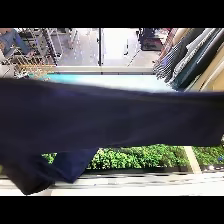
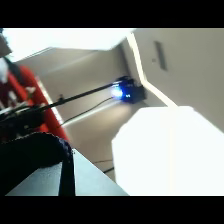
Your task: Fold the clothes and pants, and hang the long-sleeved shirts on hangers.
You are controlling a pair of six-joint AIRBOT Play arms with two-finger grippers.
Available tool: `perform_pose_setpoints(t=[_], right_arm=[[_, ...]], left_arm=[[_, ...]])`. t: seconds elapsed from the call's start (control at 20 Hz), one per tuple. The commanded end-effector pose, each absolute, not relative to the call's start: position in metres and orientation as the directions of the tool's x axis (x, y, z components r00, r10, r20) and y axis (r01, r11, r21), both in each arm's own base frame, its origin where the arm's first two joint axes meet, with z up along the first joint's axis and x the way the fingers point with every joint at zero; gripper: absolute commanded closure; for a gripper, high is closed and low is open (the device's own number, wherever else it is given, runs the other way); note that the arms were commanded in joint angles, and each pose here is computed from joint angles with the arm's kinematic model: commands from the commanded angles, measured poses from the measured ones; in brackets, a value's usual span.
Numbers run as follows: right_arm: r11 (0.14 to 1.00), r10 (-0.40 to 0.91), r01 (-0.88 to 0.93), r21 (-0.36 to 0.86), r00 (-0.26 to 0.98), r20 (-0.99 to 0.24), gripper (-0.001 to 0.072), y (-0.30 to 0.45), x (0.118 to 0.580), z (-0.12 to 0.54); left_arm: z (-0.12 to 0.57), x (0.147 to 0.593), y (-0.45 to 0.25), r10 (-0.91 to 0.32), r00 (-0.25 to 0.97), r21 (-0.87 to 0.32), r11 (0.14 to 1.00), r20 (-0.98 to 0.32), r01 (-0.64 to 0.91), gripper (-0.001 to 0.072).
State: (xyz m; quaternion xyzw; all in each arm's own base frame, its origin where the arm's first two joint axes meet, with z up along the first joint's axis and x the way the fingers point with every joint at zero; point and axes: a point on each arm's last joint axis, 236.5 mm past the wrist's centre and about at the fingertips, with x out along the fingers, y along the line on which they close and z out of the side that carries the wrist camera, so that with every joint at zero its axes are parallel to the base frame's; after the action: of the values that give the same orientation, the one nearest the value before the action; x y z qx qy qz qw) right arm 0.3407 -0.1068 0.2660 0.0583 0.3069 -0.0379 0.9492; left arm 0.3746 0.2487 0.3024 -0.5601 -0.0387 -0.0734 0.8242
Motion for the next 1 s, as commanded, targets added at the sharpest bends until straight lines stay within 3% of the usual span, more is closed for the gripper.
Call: perform_pose_setpoints(t=[0.0,0.2,0.35,0.45,0.65,0.7,0.75,0.8,0.95], right_arm=[[0.985,0.008,0.108,0.131,0.745,-0.667,0.0707,-0.091,0.362,0.179],[0.975,0.009,0.140,0.170,0.746,-0.665,0.0707,-0.091,0.407,0.125],[0.955,-0.057,0.216,0.202,0.806,-0.589,0.0708,-0.107,0.473,0.091],[0.935,-0.098,0.260,0.242,0.844,-0.527,0.0707,-0.113,0.522,0.067],[0.933,-0.055,0.221,0.284,0.868,-0.494,0.0691,-0.087,0.618,0.019],[0.928,-0.034,0.213,0.306,0.867,-0.498,0.0487,-0.081,0.635,0.012],[0.903,0.000,0.226,0.364,0.850,-0.527,0.0252,-0.076,0.642,0.006],[0.871,0.047,0.253,0.422,0.811,-0.583,0.0213,-0.073,0.639,0.000],[0.894,0.190,0.204,0.400,0.635,-0.749,0.0209,-0.066,0.588,-0.017]], left_arm=[[0.200,0.385,0.254,-0.018,0.998,-0.933,0.356,-0.067,-0.057,0.0696],[0.155,0.396,0.285,0.092,0.986,-0.939,0.304,-0.140,-0.162,0.0697],[0.115,0.421,0.313,0.235,0.951,-0.943,0.217,-0.201,-0.253,0.0697],[0.096,0.448,0.326,0.307,0.934,-0.960,0.154,-0.180,-0.235,0.0696],[0.070,0.528,0.314,0.283,0.955,-0.991,0.070,-0.092,-0.116,0.0687],[0.070,0.542,0.312,0.273,0.960,-0.994,0.073,-0.064,-0.087,0.0565],[0.073,0.550,0.310,0.247,0.968,-0.993,0.103,-0.036,-0.063,0.0240],[0.080,0.550,0.311,0.226,0.974,-0.988,0.147,-0.010,-0.044,0.0067],[0.094,0.517,0.306,0.047,0.999,-0.930,0.364,-0.024,-0.039,0.0076]])
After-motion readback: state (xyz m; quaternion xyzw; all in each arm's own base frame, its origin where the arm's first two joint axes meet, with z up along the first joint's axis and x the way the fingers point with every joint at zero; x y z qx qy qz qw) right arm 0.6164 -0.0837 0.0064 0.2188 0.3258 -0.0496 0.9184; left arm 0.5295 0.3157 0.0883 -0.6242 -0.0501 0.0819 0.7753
